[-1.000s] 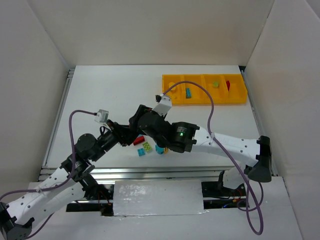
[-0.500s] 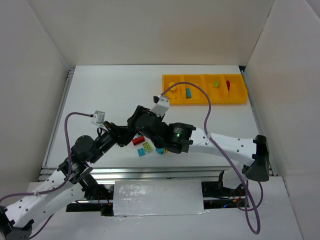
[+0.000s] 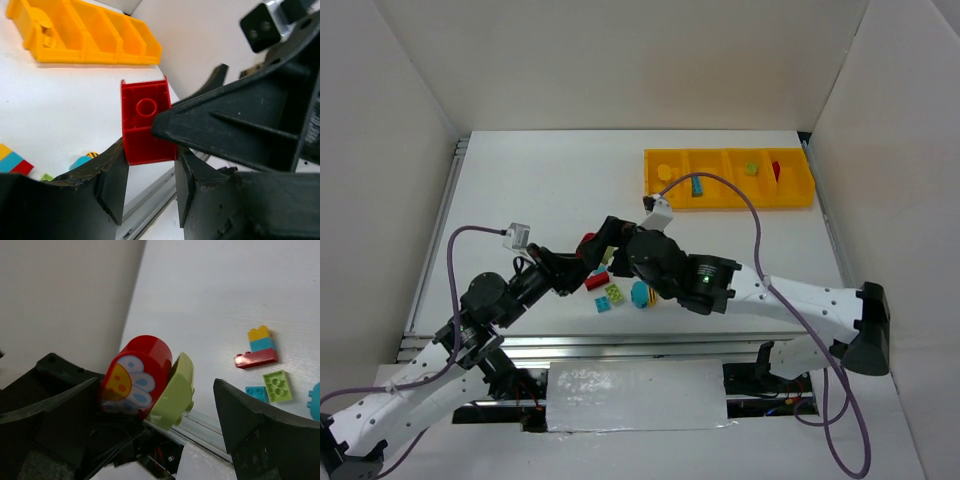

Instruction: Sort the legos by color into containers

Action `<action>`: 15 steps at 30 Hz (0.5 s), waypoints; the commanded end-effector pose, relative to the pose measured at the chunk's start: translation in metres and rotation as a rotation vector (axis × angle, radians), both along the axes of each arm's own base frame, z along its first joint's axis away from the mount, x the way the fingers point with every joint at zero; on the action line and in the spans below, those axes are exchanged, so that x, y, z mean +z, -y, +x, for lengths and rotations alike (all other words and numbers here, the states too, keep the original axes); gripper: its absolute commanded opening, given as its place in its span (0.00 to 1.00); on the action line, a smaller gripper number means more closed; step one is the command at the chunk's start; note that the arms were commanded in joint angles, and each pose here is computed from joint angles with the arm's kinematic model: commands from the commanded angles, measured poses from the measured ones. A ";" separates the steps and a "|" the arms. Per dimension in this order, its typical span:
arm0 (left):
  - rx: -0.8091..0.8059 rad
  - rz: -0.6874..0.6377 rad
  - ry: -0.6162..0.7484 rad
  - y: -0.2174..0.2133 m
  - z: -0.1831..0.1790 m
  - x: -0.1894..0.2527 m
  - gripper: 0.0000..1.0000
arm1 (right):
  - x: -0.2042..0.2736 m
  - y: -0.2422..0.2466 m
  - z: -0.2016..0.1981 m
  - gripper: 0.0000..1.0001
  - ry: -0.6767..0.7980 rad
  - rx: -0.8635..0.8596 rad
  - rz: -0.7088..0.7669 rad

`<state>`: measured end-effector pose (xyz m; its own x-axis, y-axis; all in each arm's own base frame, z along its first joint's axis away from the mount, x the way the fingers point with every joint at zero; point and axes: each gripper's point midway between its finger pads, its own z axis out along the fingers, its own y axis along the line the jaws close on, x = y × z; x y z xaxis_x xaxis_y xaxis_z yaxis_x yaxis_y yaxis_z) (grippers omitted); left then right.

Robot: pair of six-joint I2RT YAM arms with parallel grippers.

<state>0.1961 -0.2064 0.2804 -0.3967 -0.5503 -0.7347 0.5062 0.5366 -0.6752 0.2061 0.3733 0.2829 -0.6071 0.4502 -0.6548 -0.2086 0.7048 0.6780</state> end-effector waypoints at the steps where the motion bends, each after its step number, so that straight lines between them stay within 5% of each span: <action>1: 0.015 -0.101 0.119 -0.007 -0.004 0.043 0.00 | 0.018 0.009 -0.005 1.00 0.054 0.135 0.083; 8: -0.060 -0.119 0.167 -0.003 -0.018 0.055 0.00 | 0.049 0.046 -0.028 1.00 0.234 0.411 0.302; 15: -0.155 -0.165 0.192 0.008 -0.032 0.065 0.00 | 0.045 0.050 -0.054 0.99 0.343 0.567 0.343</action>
